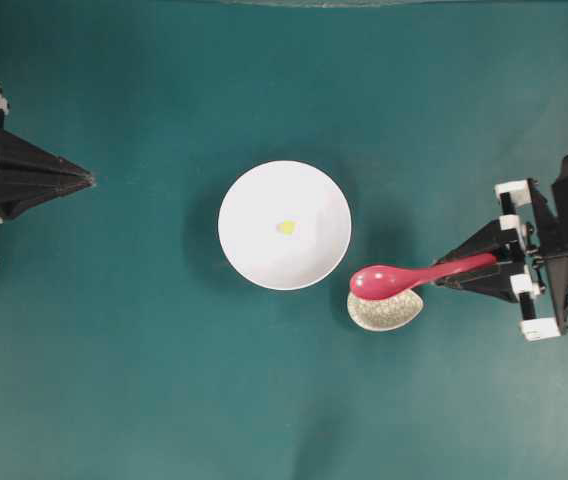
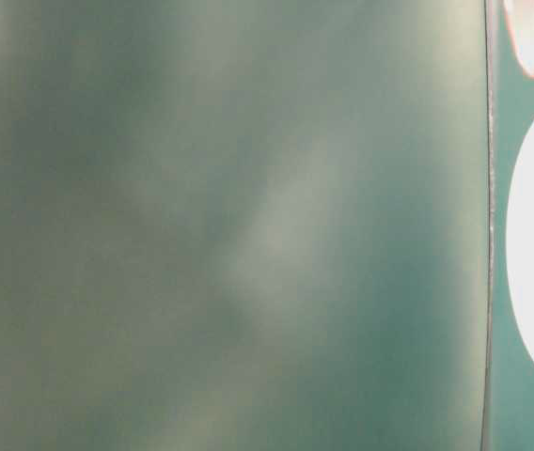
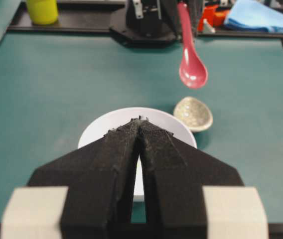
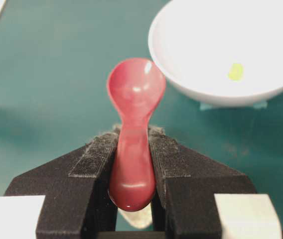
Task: Scoop the yellow hexagonal prism block from the bowl with a spoon using the right arm.
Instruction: 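Carry the spoon left and lower its bowl into the white bowl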
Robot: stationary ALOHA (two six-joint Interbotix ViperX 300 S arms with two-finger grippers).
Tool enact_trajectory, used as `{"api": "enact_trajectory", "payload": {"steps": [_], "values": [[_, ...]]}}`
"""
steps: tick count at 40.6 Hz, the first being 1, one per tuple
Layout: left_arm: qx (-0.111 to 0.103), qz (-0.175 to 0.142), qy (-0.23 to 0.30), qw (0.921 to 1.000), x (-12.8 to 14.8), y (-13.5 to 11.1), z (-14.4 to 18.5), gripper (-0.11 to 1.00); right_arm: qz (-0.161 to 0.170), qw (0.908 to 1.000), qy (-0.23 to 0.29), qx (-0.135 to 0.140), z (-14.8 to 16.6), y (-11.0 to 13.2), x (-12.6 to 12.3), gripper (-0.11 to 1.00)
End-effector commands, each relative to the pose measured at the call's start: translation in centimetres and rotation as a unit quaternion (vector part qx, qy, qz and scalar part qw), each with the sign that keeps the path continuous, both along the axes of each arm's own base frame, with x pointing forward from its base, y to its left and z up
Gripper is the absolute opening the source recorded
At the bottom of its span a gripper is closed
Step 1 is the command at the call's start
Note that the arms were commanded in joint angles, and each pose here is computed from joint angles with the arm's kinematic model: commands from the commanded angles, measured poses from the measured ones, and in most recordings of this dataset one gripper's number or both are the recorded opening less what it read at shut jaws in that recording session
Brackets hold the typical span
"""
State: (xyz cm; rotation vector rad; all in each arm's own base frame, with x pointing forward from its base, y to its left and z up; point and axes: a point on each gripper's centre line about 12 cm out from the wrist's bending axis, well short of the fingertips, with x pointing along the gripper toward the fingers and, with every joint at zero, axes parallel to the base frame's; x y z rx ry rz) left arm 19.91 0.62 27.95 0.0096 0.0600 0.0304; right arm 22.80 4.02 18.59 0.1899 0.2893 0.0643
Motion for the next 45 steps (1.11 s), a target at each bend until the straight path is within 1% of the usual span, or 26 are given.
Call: {"api": "enact_trajectory", "payload": {"steps": [1, 10, 15, 22, 31, 38, 45], "values": [[0.001, 0.0, -0.013, 0.9999, 0.2, 0.0, 1.0, 0.01, 0.001, 0.9998, -0.018, 0.0, 0.9, 0.0, 0.1, 0.23], [0.001, 0.0, -0.014, 0.9999, 0.2, 0.0, 1.1, 0.01, -0.006, 0.9991, -0.038, -0.016, 2.2, -0.4, 0.7, 0.23], [0.0, 0.001, -0.015, 0.9999, 0.2, 0.0, 1.1, 0.01, -0.014, 0.9988, -0.04, -0.025, 2.8, -0.9, 1.2, 0.23], [0.0, 0.001, -0.013, 0.9999, 0.3, 0.0, 1.0, 0.01, -0.028, 0.9987, -0.034, -0.026, 3.6, -1.7, 1.9, 0.24], [-0.001, 0.001, -0.013, 0.9999, 0.3, 0.0, 1.0, 0.01, -0.038, 0.9987, -0.022, -0.026, 4.4, -2.5, 2.7, 0.24], [-0.001, 0.001, -0.015, 0.9999, 0.2, 0.0, 1.1, 0.01, -0.049, 0.9981, -0.024, -0.03, 5.0, -3.1, 3.4, 0.24], [-0.001, 0.001, -0.012, 0.9999, 0.3, 0.0, 1.0, 0.01, -0.061, 0.9974, -0.011, -0.036, 4.8, -3.9, 4.3, 0.24]]}}
